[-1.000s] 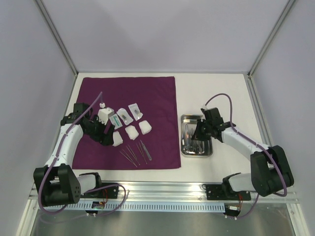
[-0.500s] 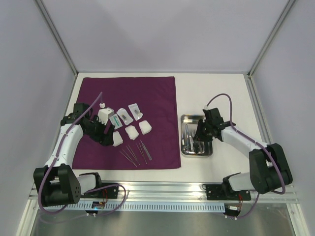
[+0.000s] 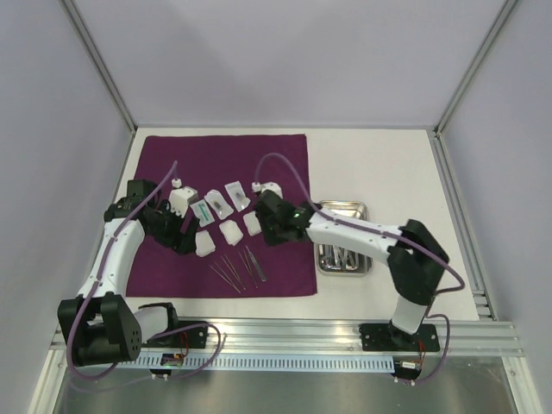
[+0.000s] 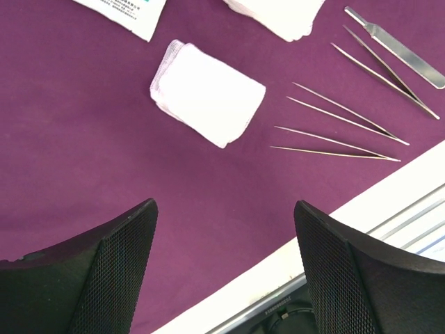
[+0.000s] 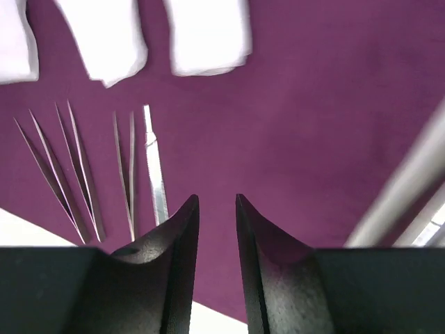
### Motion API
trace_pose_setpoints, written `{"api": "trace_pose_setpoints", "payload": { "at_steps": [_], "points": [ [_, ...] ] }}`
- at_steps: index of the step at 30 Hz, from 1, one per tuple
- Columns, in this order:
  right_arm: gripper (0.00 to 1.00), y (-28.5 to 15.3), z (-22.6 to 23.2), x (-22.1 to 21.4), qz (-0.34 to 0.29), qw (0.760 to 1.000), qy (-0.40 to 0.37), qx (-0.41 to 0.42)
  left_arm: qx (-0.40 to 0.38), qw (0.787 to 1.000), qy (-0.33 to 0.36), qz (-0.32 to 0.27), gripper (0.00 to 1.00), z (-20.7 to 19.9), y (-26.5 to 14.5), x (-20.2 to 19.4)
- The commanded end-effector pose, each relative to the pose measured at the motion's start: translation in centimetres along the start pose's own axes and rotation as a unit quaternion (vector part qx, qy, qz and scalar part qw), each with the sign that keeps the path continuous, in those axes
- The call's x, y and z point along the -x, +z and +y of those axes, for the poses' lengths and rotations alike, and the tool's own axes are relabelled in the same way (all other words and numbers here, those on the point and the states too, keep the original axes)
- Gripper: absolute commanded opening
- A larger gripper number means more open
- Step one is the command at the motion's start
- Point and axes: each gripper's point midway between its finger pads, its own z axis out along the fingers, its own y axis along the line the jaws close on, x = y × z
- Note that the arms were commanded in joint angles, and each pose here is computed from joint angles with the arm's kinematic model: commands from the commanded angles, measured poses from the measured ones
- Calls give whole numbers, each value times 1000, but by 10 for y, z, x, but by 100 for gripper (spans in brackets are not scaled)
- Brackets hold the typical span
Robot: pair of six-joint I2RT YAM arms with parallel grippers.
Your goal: Prepare the surgical pack
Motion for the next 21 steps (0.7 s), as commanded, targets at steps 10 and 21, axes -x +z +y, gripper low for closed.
{"api": "trace_pose_setpoints", "payload": {
  "at_steps": [10,21],
  "points": [
    [29,64,75,-41,91,990,-102,16,27,1000,1,-8,89,8,-5,6],
    [29,83,80,-77,136,984,-110,20,25,1000,-1,-5,89,9,-2,5]
  ]
}}
